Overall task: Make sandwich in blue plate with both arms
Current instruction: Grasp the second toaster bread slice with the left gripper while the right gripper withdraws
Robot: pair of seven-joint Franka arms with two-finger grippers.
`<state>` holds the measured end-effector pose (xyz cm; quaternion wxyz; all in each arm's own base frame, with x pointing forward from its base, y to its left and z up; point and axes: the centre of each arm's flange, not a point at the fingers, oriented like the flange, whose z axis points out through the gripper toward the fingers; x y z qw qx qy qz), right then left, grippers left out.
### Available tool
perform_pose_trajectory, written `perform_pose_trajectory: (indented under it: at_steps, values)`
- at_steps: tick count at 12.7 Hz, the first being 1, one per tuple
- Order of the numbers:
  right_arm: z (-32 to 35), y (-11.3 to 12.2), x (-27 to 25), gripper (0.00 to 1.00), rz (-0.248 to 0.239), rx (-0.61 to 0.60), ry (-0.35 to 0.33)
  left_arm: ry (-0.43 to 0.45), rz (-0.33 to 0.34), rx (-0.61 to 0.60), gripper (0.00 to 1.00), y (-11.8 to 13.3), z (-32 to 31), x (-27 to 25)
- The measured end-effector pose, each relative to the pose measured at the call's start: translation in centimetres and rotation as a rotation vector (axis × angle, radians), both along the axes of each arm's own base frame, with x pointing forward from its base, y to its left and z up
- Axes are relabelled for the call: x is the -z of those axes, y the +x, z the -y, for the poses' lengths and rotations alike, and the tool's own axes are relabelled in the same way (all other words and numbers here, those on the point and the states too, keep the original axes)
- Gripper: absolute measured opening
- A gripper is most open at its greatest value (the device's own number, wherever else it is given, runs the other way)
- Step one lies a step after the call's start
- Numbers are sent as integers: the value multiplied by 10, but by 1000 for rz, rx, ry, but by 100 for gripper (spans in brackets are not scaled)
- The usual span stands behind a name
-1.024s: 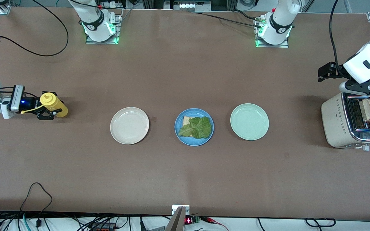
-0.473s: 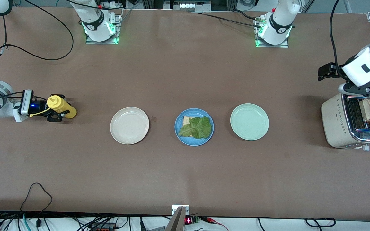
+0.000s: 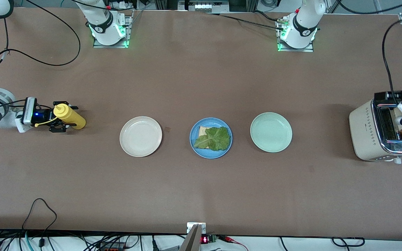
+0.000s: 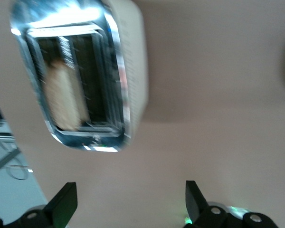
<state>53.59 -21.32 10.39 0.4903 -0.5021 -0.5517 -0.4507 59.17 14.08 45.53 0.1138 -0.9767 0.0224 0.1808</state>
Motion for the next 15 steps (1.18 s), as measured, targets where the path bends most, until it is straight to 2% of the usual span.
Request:
perform_pose_trajectory:
  at_steps: [2,5,8,9,11,12,13,15]
  values:
    - [3,1,-2,100,5,2,1,48,9,42,100,18,-24,35]
    - [15,1,-5,100,14,12,-14,38,23,85,100,29,-58,79]
    - [56,1,-18,100,49,12,-93,15,10,109,100,27,-84,101]
    - [70,4,-28,100,69,13,-122,11,4,116,90,27,-85,104]
    - [94,16,-63,100,107,11,-194,-2,-8,138,65,25,-91,105]
    - [103,23,-90,100,104,7,-242,-6,-15,141,53,23,-94,105]
    - [111,31,-122,100,84,8,-292,-13,-27,146,39,21,-95,106]
    - [120,43,-193,100,23,29,-405,-20,-43,152,19,19,-96,106]
